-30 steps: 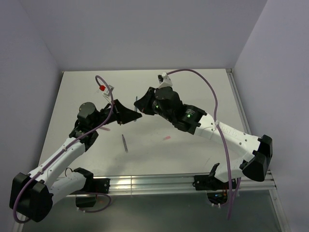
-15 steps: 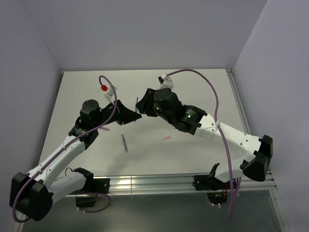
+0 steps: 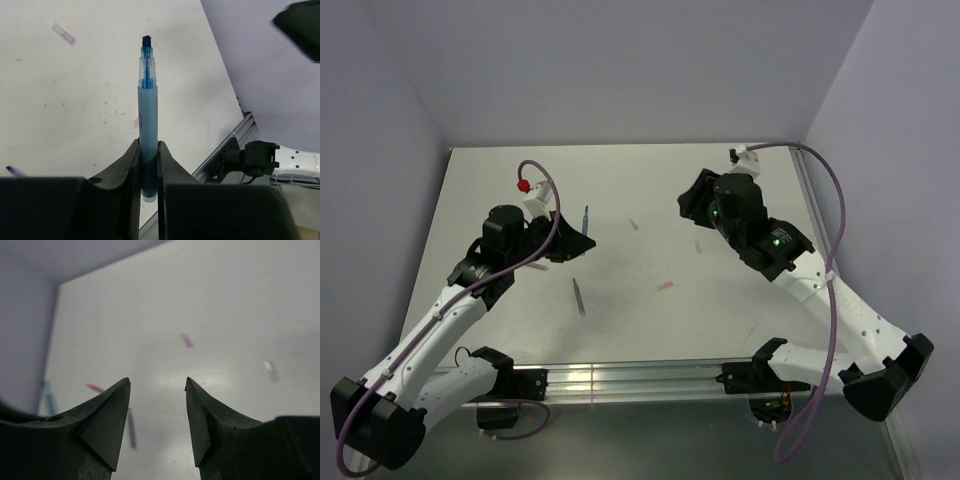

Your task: Insert the pens into the pen caps

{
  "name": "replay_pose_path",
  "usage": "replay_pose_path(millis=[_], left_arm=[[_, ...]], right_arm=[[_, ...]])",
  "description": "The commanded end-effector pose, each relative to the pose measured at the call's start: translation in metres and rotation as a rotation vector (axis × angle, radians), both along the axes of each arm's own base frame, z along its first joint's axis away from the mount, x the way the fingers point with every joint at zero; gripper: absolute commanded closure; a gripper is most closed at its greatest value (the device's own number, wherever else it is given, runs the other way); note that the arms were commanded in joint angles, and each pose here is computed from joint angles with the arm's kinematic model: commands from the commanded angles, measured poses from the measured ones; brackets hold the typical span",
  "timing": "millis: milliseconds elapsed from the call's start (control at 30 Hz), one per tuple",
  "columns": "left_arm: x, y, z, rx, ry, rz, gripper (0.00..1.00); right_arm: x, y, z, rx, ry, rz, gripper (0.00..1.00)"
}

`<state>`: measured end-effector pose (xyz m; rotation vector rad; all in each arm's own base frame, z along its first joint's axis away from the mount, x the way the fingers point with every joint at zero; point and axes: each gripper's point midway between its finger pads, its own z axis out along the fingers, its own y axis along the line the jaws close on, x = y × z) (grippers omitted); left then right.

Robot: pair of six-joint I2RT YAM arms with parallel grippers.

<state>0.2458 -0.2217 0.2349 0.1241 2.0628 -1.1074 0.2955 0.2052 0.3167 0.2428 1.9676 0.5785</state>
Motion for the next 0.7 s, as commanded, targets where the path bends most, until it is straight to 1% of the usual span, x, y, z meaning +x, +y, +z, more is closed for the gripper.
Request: replay_pose_path(millis=[0,100,200,400,567,667], left_arm=[[0.002,0.02,0.021,0.065,-0.101,0.072,1.0],[-0.005,0.021,0.025,0.056,-0.126,0.059,1.0],[-0.011,0.022,0.03,0.044,-0.151,0.044,1.0],[-0.029,0.018,0.032,0.059,-0.191,-0.057,1.0],[-0.045,0.011,0.033,0.031,-0.218,-0.152,1.0],[-0.054,0.007,0.033,0.023,-0.23,-0.21,1.0]], right_arm=[[0.008,-0.041,-0.062,-0.093,0.106,-0.036,0.45],[0.013,-0.062,-0.099,-0.179,0.168,-0.079,0.47],[0.023,-0.072,-0.139,-0.278,0.257,-0.104,0.5],[0.04,-0.08,-0.185,-0.416,0.377,-0.11,0.54],[0.048,-0.072,-0.197,-0.402,0.382,-0.058,0.58],[0.05,-0.07,-0.202,-0.409,0.387,-0.034,0.59]])
